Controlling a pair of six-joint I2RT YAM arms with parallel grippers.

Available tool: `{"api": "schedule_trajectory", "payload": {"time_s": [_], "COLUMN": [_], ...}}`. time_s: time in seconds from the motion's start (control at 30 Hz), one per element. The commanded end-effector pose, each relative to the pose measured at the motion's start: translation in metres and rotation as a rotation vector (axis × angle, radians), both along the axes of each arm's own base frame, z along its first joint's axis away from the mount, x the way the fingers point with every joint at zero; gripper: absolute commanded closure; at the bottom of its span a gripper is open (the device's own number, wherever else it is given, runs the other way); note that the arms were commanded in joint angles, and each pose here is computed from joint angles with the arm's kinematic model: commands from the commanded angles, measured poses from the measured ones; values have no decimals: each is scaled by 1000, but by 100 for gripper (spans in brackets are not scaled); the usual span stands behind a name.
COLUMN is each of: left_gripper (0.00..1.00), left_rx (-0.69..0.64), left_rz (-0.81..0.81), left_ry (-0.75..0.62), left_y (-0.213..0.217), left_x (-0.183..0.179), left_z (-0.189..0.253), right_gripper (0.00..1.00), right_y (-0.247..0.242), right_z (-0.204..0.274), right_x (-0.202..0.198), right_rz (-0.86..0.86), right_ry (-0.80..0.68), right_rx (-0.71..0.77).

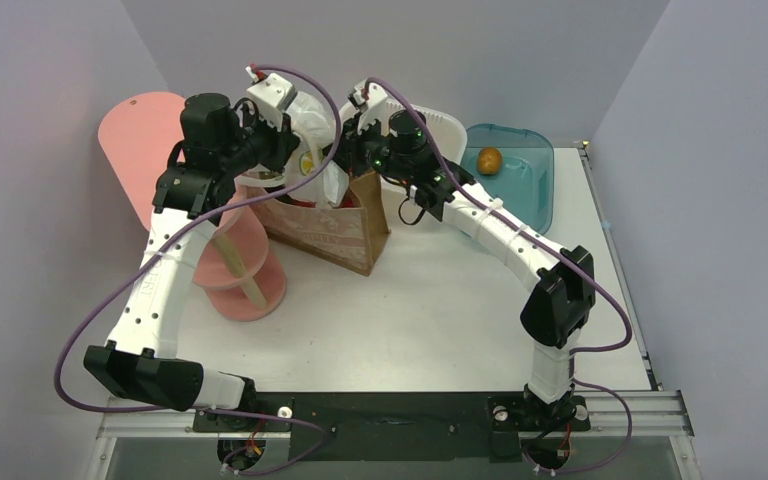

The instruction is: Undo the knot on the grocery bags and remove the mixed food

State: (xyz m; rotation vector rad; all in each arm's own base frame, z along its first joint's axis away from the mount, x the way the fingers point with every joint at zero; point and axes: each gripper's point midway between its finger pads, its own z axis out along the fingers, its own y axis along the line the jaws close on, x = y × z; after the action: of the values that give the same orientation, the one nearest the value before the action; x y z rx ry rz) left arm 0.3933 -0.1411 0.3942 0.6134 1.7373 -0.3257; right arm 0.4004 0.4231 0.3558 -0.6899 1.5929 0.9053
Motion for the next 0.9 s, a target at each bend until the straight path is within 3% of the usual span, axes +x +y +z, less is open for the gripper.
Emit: {"api": "schedule_trajectory", "payload": {"time_s": [0.0,0.03,0.1,0.2,0.43,0.87], "left_gripper": [83,74,65,59,56,56], "left_rx": [-36,-33,-22,25,64,-32], "left_rz": [-20,-15,-5,-37,-80,15], "left_ry": [-123,-124,-112,-79,-136,-230], "left_y": [1,5,12,16,20,24], "left_x": [-16,-20,-29,-47,-84,-56], "left_z": [45,47,44,34,46,88], "right_gripper": [100,100,100,100,100,100], "right_y": [-14,-17,-21,-29,-37,-93], "right_z": [28,32,42,54,80,165], "right_x": [24,24,27,34,39,45], "right_rz": [-94,-97,-94,-106,-91,-150], "right_ry": [-52,-43,-43,-43,-67,-142], "right_rx": [89,112,161,217,312,497]}}
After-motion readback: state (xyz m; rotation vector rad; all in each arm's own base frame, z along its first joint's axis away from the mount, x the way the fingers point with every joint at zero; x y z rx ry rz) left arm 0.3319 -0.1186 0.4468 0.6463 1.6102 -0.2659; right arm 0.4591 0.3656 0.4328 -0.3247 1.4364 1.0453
